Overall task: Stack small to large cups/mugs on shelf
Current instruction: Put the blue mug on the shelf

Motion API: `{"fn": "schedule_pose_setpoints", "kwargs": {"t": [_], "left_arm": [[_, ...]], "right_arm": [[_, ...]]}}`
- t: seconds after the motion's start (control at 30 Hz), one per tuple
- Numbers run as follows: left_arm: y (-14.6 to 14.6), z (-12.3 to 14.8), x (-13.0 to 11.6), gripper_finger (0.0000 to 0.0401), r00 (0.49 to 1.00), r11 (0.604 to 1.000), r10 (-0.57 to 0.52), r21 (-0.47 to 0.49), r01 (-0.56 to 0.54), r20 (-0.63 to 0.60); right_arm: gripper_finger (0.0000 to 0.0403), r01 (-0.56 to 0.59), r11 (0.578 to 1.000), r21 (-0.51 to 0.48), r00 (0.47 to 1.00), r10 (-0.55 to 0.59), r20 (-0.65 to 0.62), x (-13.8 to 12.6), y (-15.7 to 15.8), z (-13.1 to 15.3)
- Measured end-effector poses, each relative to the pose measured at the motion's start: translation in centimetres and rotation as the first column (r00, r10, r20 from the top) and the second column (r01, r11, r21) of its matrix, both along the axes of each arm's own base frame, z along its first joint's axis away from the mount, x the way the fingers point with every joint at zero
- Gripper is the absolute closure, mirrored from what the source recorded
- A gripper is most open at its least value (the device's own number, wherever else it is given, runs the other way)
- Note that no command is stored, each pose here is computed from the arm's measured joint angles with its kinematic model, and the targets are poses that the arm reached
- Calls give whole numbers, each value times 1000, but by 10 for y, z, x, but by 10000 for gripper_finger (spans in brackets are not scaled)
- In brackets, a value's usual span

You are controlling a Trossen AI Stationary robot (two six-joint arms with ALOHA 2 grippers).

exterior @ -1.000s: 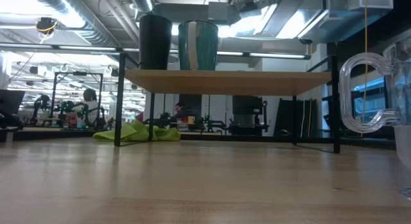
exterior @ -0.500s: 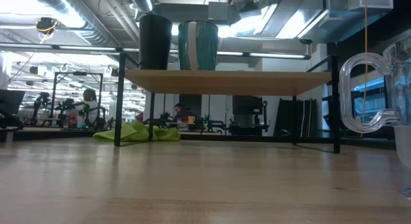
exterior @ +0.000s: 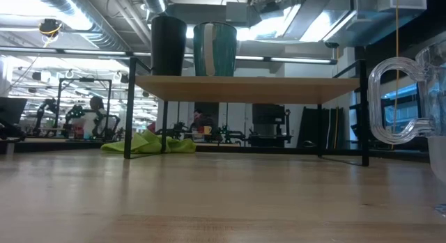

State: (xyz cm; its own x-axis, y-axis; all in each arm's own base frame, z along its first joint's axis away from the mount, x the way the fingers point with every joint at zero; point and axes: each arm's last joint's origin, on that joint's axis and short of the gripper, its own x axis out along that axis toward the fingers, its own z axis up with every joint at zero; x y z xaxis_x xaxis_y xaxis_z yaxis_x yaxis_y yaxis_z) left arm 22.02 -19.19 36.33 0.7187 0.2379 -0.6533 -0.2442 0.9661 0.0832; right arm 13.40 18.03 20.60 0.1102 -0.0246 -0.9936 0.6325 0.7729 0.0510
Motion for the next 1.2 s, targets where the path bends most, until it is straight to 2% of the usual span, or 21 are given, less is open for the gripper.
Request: {"fn": "schedule_pose_setpoints", "kwargs": {"t": [0.37,0.53,0.7,0.93,1.07,1.2], "left_arm": [[3,0,3,342,1000,1000,16,-2,-16,1],[4,0,4,342,1000,1000,21,-2,-21,1],[6,0,5,342,1000,1000,27,-3,-27,1],[6,0,5,342,1000,1000,29,-4,-28,2],[6,0,5,342,999,999,38,-15,-38,5],[6,0,5,342,999,998,53,-31,-52,10]], "right_arm": [[367,-101,995,21,994,100,34,9,-1,1],[363,-196,981,6,980,196,34,11,-2,1],[362,-360,933,-8,933,360,27,14,-4,1],[362,-578,815,33,815,579,-10,23,-12,0],[362,-645,761,62,762,647,-15,29,-18,0],[362,-670,740,56,741,671,-10,33,-23,1]]}}
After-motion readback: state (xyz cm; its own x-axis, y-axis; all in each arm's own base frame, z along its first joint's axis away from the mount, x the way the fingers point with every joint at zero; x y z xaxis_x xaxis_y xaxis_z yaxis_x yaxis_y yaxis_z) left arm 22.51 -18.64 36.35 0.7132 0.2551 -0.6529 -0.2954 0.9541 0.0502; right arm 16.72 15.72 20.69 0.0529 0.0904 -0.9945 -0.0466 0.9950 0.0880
